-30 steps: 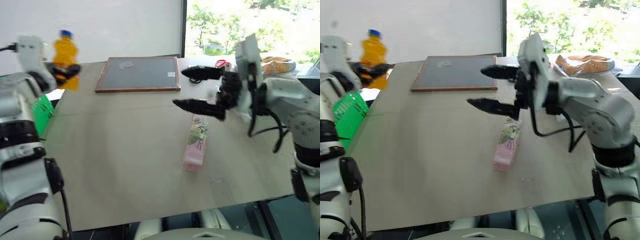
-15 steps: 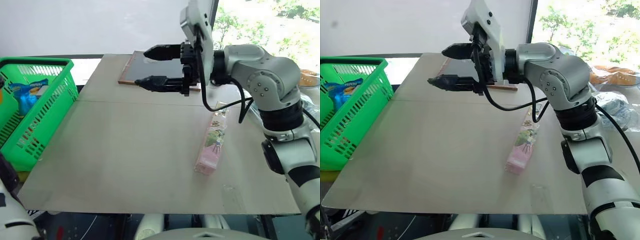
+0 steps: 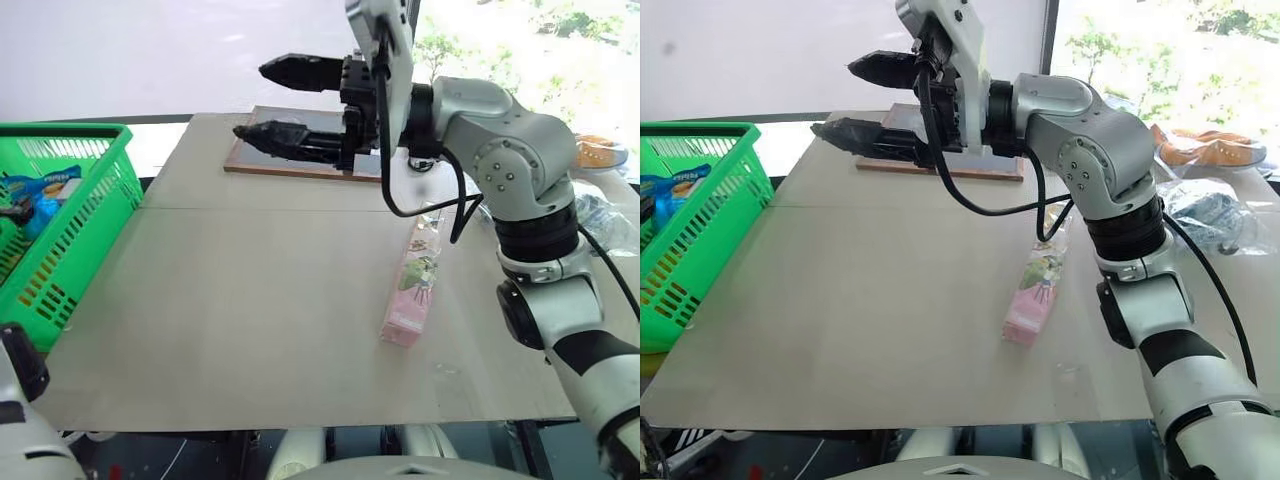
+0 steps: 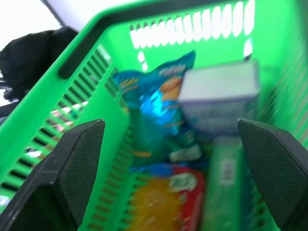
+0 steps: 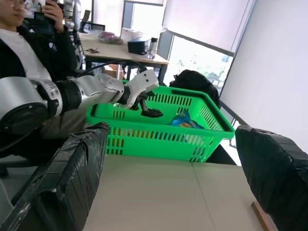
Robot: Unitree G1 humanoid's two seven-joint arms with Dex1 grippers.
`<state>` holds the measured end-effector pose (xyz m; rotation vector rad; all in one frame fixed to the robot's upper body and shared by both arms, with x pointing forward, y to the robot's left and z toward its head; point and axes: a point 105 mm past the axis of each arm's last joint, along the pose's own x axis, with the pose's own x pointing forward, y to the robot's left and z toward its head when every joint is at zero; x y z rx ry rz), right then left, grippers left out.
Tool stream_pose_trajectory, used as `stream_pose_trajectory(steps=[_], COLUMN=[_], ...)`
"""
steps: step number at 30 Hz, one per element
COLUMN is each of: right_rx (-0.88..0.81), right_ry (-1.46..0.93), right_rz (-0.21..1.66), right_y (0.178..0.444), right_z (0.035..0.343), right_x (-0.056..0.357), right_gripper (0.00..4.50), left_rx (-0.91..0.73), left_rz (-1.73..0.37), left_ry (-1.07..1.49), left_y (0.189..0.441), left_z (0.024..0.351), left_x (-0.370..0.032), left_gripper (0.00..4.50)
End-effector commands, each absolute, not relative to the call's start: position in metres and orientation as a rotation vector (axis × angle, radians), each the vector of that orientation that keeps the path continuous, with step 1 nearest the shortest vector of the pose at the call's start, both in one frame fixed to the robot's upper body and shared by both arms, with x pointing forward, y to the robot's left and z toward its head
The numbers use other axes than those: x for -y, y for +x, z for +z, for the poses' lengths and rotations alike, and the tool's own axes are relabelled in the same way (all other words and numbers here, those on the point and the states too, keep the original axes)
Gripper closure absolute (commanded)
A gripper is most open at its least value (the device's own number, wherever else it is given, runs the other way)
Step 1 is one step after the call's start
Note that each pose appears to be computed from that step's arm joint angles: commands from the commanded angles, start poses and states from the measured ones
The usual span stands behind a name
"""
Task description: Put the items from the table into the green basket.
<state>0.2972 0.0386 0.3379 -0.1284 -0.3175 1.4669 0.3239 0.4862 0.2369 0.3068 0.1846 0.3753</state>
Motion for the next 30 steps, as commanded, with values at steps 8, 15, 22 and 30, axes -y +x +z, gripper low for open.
stream_pose_trajectory(steps=[8,15,22,30], right_rx=[0.156,-0.109,-0.150,-0.146], right_ry=[-0.344,-0.436,-0.392,-0.368], right_rz=[1.096,0.988,0.886,0.855], right_y=[0.322,0.272,0.245,0.231], right_z=[0.292,0.248,0.238,0.238], right_x=[0.096,0.167,0.181,0.177], right_gripper=[0.00,0.00,0.00,0.00], left_rx=[-0.206,-0.622,-0.775,-0.769], left_rz=[-0.692,-0.911,-0.863,-0.751], left_ry=[0.013,-0.154,-0.007,0.246], left_y=[0.378,0.349,0.350,0.358], left_z=[0.241,0.186,0.145,0.121], left_x=[-0.193,-0.076,-0.028,-0.017], left_gripper=[0.02,0.02,0.02,0.02])
